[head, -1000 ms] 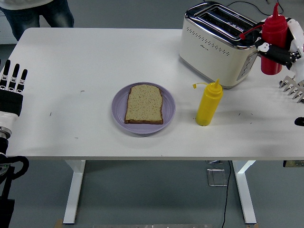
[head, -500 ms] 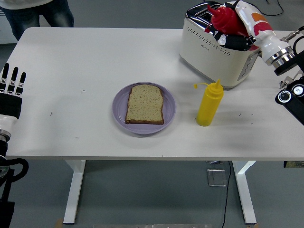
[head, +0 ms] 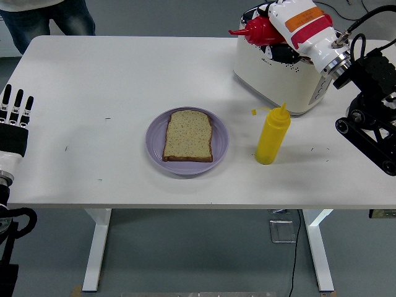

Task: Pick up the cup,pour liquid into bread,place the cup on the desk

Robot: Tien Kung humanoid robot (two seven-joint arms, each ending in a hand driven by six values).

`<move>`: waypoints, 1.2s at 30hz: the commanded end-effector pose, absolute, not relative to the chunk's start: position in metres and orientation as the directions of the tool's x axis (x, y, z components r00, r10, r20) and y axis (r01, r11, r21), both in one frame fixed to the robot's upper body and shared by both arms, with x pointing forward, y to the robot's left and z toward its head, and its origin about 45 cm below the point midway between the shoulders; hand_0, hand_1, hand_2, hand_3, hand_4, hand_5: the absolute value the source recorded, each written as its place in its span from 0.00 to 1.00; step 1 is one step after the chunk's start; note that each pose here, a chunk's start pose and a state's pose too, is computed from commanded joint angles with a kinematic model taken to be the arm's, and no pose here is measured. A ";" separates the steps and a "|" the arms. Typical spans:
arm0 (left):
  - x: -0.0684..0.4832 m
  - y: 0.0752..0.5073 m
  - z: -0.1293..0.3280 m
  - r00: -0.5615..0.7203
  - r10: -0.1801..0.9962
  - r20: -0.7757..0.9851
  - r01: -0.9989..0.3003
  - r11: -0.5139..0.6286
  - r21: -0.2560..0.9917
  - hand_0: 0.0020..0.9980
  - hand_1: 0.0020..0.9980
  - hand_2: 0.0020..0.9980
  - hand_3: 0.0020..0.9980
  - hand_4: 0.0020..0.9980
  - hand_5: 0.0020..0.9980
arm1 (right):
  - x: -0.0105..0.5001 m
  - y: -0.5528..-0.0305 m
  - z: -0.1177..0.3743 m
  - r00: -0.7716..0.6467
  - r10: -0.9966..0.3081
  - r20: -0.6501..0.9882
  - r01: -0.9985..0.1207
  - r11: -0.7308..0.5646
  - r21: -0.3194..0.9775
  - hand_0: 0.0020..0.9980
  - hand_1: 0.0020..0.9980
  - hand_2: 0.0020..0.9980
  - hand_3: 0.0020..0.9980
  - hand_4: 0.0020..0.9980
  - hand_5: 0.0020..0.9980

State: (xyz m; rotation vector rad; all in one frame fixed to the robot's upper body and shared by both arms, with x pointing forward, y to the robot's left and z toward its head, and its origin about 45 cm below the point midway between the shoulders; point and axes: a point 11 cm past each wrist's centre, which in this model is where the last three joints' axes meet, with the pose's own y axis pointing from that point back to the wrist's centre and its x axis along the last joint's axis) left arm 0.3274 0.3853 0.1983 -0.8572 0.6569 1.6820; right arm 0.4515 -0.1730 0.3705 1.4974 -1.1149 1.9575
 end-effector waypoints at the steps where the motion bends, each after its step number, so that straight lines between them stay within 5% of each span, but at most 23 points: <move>1: 0.327 0.385 0.198 -0.155 0.566 -0.810 -0.965 -0.262 0.001 0.80 0.81 0.85 0.76 0.54 1.00 | 0.451 -0.172 0.371 -0.328 -0.120 0.937 -0.739 -0.586 -0.333 0.17 0.20 0.32 0.44 0.48 0.11; 10: 0.327 0.387 0.198 -0.158 0.566 -0.809 -0.964 -0.267 0.001 0.80 0.81 0.85 0.75 0.54 1.00 | 0.446 -0.147 0.386 -0.454 0.015 0.891 -0.670 -0.665 -0.330 0.17 0.20 0.32 0.44 0.46 0.10; 19: 0.328 0.387 0.201 -0.151 0.568 -0.809 -0.964 -0.264 -0.005 0.80 0.81 0.84 0.75 0.54 1.00 | 0.444 -0.133 0.365 -0.422 0.114 0.899 -0.669 -0.708 -0.225 0.18 0.21 0.32 0.44 0.44 0.09; 36: 0.327 0.390 0.200 -0.159 0.568 -0.808 -0.963 -0.271 -0.001 0.80 0.81 0.84 0.75 0.54 1.00 | 0.448 -0.141 0.402 -0.479 0.037 0.877 -0.663 -0.669 -0.335 0.18 0.21 0.32 0.44 0.43 0.09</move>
